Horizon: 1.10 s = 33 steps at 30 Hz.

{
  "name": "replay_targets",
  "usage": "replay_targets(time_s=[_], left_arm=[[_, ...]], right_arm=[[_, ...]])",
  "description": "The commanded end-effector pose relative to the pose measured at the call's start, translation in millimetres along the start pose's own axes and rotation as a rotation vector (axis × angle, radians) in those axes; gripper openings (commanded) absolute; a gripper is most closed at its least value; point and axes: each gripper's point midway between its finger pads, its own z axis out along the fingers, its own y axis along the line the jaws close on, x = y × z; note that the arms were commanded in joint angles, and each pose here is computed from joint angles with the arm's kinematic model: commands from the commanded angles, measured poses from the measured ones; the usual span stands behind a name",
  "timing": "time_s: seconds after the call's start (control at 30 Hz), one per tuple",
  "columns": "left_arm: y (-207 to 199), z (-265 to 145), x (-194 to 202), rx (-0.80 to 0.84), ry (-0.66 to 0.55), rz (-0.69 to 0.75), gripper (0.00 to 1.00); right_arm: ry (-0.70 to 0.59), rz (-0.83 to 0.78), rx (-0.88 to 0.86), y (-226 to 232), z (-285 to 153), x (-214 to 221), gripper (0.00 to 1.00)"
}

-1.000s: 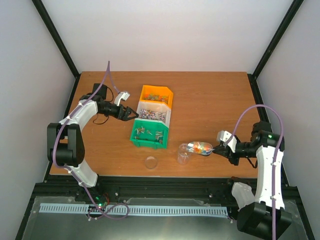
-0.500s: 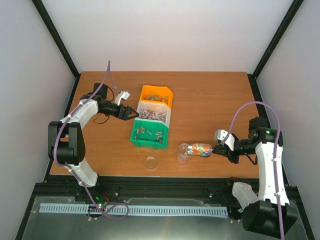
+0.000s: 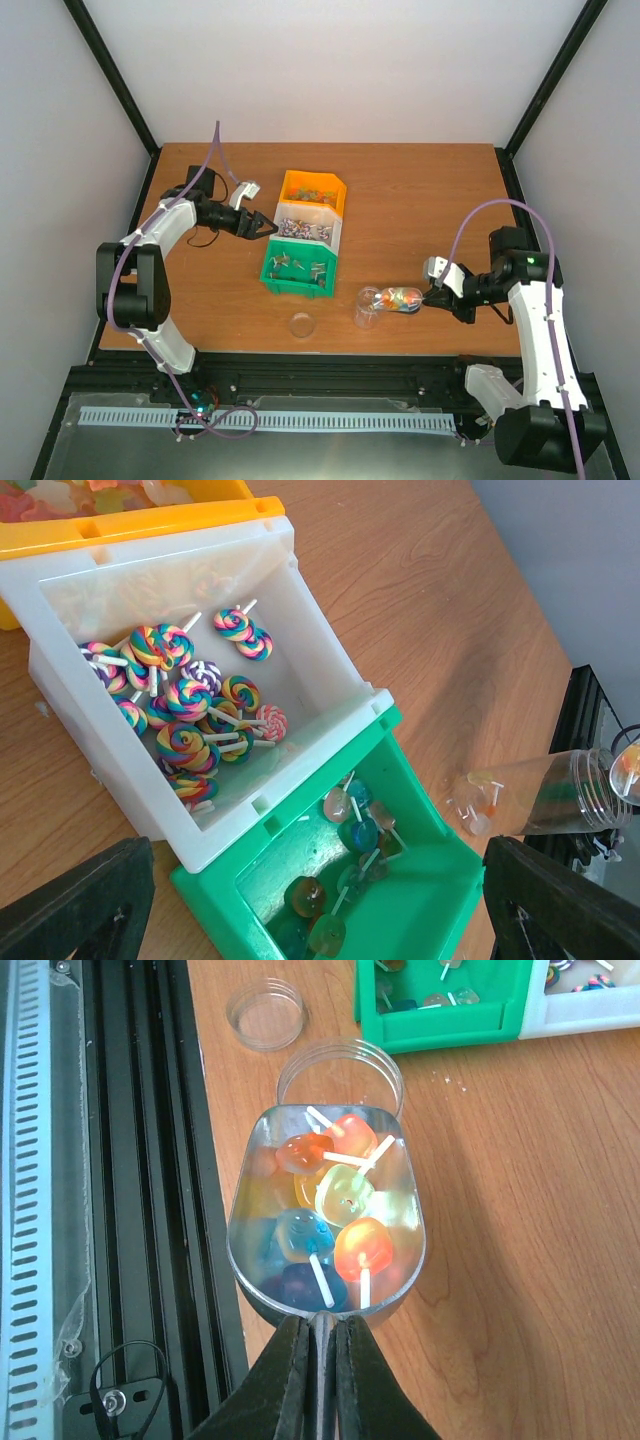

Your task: Pack the candies

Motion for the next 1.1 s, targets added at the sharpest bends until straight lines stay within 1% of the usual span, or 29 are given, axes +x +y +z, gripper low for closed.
replay_targets(time_s=[0.0, 1.07], left_arm=[[-1.5, -4.8, -17.2, 0.013, -0.041, 0.026, 0.91], [4.0, -1.8, -18.4, 0.009, -0.037, 0.025, 0.91]], right_arm=[[0.013, -0.002, 0.021, -5.4, -5.5, -5.7, 0.03], [0.133, -0.060, 0.017, -9.7, -5.0, -19.6, 0.03]])
